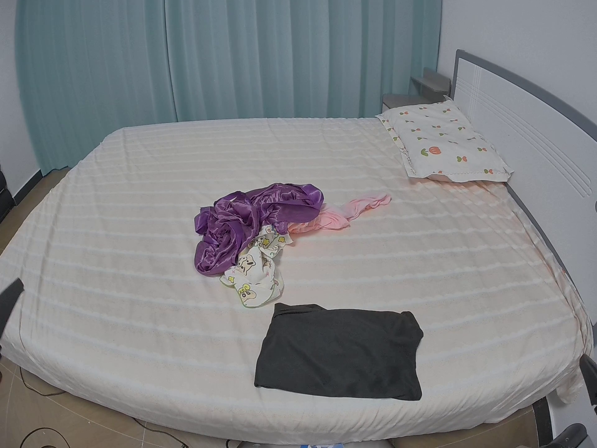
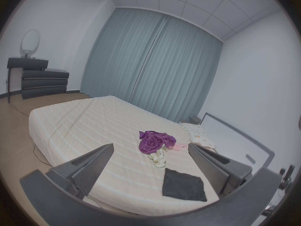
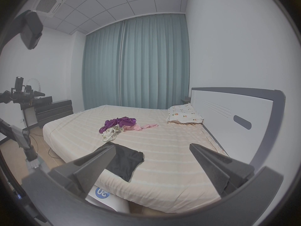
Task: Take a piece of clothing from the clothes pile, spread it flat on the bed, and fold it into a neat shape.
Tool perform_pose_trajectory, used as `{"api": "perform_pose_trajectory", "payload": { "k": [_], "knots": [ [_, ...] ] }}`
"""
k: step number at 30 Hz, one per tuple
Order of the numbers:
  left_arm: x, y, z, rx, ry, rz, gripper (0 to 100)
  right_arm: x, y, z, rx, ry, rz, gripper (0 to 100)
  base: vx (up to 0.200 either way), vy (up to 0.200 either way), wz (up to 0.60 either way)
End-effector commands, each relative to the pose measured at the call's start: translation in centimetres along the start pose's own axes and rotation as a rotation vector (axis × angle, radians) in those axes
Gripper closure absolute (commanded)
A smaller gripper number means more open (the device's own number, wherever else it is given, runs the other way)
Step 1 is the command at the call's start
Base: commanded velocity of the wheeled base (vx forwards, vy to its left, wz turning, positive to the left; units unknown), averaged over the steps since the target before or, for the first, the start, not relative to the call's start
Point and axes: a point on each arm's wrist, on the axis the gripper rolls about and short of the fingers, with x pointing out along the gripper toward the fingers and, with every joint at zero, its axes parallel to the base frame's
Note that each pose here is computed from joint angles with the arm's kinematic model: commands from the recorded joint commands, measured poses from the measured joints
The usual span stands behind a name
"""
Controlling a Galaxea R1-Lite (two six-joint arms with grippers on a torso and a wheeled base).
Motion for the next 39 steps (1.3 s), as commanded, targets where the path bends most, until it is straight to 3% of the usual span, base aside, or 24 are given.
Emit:
{"api": "perform_pose_trajectory", "payload": {
  "k": [1,12,16,21,24,34,35,39],
  "knots": [
    [-1.3,1.3,-3.3,0.079,-0.029,-0.009,0,-0.9,0.2,-2.7,-0.011,-0.030,-0.024,0,0.000,0.000,0.00],
    [-2.5,2.3,-5.6,0.146,-0.089,-0.013,0,-0.5,0.8,-5.8,-0.075,-0.014,-0.096,0,0.000,0.000,0.00],
    [-2.6,3.1,-7.8,0.206,-0.089,-0.010,0,0.0,0.7,-6.8,-0.087,0.019,-0.096,0,0.000,0.000,0.00],
    [-2.7,3.8,-9.7,0.217,-0.100,0.001,0,0.2,0.7,-7.1,-0.090,0.021,-0.095,0,0.000,0.000,0.00],
    [-2.5,4.4,-11.6,0.241,-0.105,0.018,0,0.2,0.7,-7.2,-0.081,0.024,-0.100,0,0.000,0.000,0.00],
    [-2.3,4.5,-11.7,0.293,-0.146,0.013,0,0.2,0.7,-7.2,-0.041,0.025,-0.113,0,0.000,0.000,0.00],
    [-2.1,4.7,-12.3,0.346,-0.118,0.019,0,0.3,0.7,-7.3,-0.010,0.026,-0.127,0,0.000,0.000,0.00],
    [-2.1,4.7,-12.3,0.365,-0.113,0.009,0,-0.3,0.6,-5.2,-0.061,-0.117,-0.125,0,0.000,0.000,0.00]
  ]
}}
